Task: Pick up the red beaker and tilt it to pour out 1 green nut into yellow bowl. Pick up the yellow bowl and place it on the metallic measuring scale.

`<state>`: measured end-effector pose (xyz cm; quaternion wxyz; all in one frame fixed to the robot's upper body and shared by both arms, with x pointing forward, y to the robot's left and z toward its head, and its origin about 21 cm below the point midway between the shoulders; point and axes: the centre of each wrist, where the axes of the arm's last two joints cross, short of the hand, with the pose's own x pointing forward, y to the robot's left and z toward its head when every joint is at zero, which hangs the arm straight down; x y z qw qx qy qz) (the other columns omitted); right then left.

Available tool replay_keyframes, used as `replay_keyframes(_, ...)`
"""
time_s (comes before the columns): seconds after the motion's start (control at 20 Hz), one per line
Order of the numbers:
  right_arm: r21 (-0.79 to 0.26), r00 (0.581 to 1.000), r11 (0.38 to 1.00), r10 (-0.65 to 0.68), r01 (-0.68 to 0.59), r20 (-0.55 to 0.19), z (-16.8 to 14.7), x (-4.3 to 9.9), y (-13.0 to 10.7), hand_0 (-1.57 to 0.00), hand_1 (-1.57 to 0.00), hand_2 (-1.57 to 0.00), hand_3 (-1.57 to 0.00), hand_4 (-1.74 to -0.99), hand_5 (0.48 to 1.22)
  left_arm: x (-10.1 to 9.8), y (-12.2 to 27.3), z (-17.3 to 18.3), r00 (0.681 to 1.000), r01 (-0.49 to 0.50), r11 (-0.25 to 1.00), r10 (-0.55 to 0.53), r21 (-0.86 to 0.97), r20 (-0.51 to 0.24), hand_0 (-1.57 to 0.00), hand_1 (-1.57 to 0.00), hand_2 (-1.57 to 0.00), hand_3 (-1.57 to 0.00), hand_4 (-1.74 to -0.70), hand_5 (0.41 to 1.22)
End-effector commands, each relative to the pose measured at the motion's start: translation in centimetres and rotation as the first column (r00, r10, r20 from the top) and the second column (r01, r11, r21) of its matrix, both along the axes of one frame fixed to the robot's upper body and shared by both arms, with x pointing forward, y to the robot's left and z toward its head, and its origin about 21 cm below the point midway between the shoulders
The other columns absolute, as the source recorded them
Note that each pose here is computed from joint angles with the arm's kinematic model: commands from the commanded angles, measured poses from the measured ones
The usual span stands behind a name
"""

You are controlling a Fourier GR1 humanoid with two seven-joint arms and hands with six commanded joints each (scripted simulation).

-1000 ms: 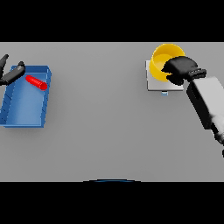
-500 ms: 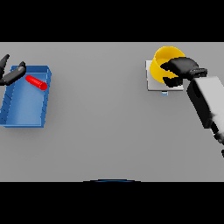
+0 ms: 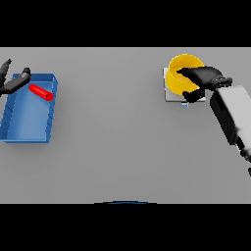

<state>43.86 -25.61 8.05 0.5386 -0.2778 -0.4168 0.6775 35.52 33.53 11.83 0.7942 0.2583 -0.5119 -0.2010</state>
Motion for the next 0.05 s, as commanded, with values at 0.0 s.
replay_keyframes(0.0, 0.003, 1.000, 1.000, 0.006, -0.006, -0.003, -0.09, -0.18, -0.45, -0.06, -0.06, -0.05, -0.04, -1.390, 0.779, -0.32, 0.37, -0.29, 1.000, 0.002, 1.000, -0.002, -0.004, 0.002, 0.00, 0.00, 0.00, 0.00, -0.83, 0.760)
